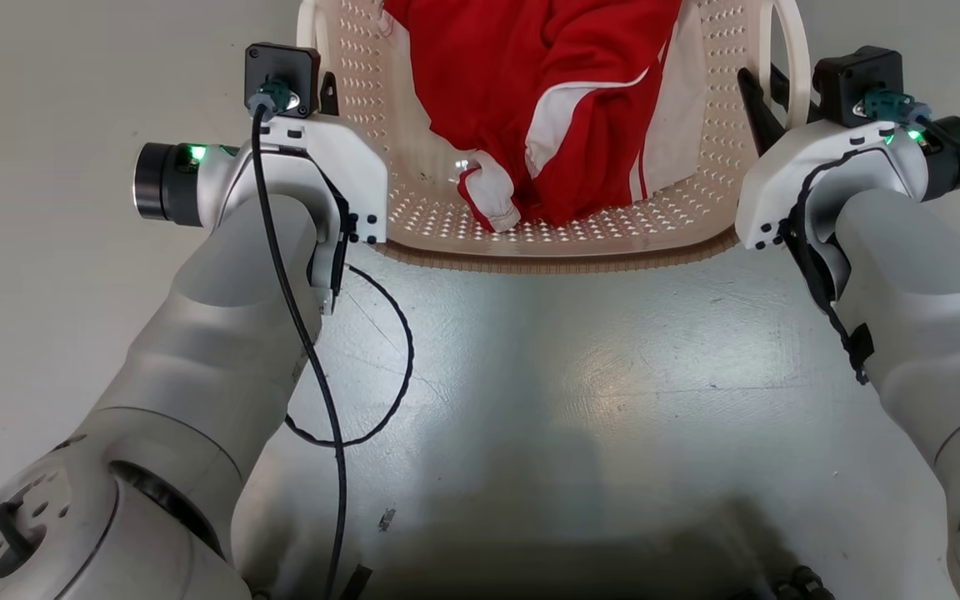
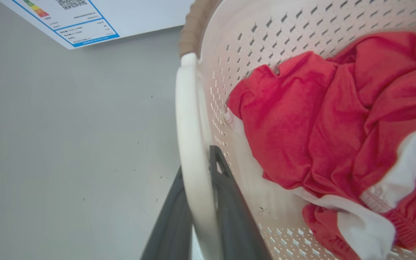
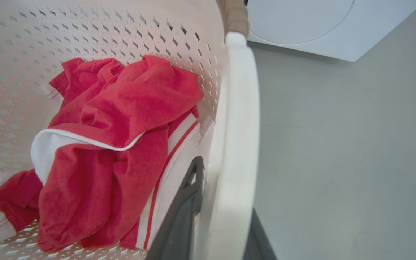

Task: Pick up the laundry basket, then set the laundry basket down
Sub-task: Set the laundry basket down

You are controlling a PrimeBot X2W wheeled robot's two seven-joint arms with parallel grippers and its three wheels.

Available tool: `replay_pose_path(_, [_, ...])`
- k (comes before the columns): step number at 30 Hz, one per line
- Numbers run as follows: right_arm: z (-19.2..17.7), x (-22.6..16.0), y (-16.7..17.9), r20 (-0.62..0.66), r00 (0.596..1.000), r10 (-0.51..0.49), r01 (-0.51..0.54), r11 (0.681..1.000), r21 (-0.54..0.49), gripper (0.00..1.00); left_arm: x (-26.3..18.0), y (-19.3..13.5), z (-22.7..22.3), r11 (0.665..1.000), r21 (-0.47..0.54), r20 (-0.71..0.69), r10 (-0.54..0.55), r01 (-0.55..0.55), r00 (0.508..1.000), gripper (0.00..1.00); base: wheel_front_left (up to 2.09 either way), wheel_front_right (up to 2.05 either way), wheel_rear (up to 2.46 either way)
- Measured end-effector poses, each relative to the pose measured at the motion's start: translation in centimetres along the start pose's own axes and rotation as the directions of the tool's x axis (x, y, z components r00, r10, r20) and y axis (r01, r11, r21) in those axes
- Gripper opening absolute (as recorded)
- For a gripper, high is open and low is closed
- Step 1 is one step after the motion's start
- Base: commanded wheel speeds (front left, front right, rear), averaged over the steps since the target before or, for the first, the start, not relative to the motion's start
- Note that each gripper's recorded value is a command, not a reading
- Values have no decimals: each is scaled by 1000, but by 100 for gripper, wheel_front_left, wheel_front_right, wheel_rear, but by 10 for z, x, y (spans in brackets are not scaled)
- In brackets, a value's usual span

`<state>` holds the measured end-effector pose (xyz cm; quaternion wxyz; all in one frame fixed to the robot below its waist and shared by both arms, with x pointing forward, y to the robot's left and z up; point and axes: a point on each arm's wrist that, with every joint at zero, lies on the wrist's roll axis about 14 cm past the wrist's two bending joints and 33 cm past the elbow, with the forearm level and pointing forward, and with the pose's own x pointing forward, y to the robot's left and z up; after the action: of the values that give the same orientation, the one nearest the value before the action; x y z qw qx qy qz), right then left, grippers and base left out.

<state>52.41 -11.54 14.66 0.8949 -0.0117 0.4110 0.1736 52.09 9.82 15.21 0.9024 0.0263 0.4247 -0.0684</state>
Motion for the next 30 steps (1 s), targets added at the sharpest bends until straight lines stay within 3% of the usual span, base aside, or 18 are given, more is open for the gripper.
replay_pose_path(30, [-3, 13, -4, 12, 1000, -8, 8, 1000, -1, 0, 10, 2, -6, 1000, 0, -5, -5, 5, 1000, 0, 0, 0, 0])
